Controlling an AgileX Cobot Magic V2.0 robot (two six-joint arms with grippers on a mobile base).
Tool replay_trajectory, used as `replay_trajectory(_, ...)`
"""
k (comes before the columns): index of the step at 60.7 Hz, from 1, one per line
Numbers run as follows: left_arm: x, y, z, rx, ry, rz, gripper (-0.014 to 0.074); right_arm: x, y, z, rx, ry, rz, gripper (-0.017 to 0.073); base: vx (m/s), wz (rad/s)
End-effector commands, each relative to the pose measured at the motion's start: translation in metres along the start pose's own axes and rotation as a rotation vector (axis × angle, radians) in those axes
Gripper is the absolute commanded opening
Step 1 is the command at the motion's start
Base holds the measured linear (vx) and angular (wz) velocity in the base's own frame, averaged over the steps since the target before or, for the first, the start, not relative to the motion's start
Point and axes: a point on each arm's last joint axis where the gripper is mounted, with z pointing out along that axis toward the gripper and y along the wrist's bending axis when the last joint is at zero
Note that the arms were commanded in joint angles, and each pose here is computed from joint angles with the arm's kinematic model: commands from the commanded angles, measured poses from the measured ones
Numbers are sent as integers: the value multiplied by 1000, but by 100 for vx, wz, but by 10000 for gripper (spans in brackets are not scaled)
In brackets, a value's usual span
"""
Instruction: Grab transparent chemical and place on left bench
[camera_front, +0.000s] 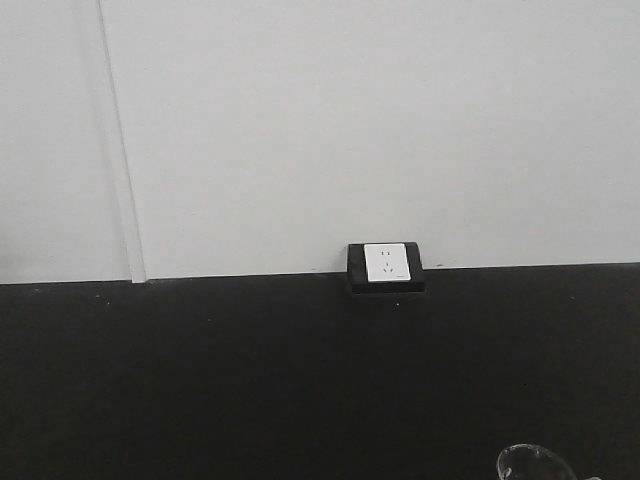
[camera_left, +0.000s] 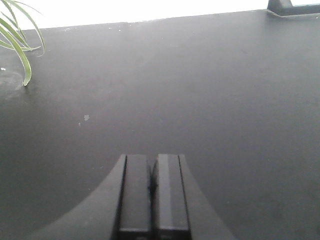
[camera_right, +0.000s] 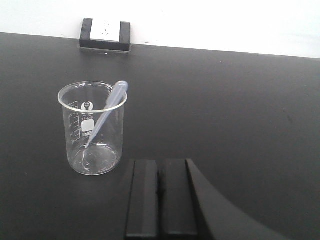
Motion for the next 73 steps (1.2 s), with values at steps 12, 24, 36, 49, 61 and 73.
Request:
replay_trajectory(12,-3,0,-1,-2,-81,-9,-3,-5,0,0,5,-77,-8,-8,0,0)
replay_trajectory(24,-3,0,-1,-2,-81,-9,-3,-5,0,0,5,-77,-8,-8,0,0)
replay_trajectory(36,-3,0,-1,-2,-81,-9,-3,-5,0,0,5,-77,-8,-8,0,0)
replay_trajectory(49,-3,0,-1,-2,-81,-9,-3,-10,0,-1,15,-134,-67,-8,0,0)
replay_trajectory(61,-3,0,-1,-2,-81,-9,-3,-24,1,-4,-8,-296,41,-8,0,0)
replay_trajectory(73,-3,0,-1,-2,-81,-9,-3,-36,1,-8,-15,-431,40,-8,0,0)
